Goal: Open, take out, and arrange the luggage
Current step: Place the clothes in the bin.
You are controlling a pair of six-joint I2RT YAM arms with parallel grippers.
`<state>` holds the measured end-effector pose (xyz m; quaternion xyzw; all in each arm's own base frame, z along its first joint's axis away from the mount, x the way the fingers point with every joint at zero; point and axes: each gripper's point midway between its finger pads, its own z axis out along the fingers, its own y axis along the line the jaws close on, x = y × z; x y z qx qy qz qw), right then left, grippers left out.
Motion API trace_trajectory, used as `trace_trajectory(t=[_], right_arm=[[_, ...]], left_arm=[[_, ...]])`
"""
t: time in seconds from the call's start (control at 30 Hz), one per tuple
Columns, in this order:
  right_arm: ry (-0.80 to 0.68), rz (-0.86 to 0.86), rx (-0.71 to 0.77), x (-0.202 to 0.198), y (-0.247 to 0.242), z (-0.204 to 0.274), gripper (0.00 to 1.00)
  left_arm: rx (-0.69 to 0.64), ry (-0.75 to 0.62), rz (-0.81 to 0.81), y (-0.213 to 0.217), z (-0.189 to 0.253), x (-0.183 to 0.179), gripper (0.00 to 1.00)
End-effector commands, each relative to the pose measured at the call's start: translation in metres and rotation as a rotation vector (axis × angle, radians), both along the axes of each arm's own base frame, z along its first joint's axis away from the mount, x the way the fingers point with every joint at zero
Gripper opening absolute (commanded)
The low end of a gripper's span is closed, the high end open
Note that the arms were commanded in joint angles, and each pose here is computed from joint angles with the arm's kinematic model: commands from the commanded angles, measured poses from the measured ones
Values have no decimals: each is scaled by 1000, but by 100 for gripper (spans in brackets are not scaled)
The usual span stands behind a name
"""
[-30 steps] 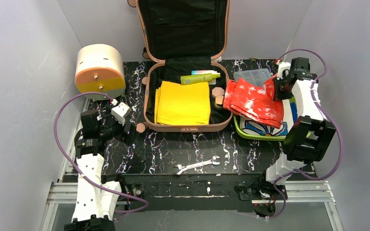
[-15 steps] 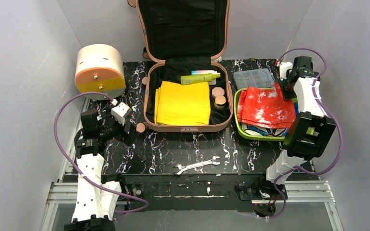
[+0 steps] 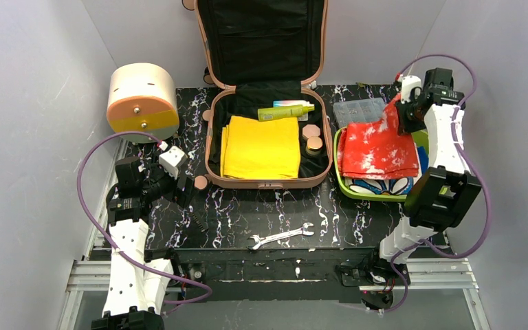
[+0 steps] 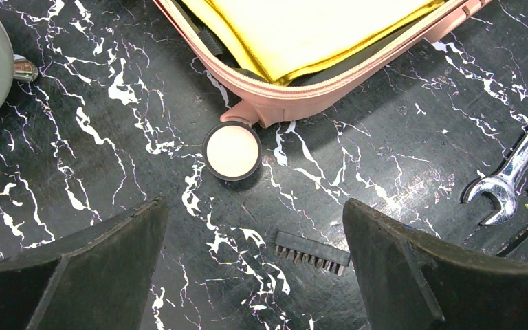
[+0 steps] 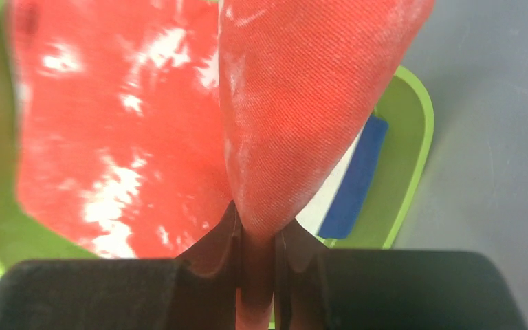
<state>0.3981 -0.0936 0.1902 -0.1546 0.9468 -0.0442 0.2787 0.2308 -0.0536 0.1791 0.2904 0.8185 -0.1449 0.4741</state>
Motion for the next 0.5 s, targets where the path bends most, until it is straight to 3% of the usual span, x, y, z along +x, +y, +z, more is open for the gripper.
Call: trace_trajectory(t=[0.0,0.27,0.47], right_arm=[[-287,108,153,2,70,117,1],[-541,251,377,-20,159,246,1],[-657,421,613,-59,218,311,1]], left_arm=[[-10,-6,3,0,3,0,98],[-4,-10,8,1,2,-1,98],[2,-19,18,3,2,-3,98]])
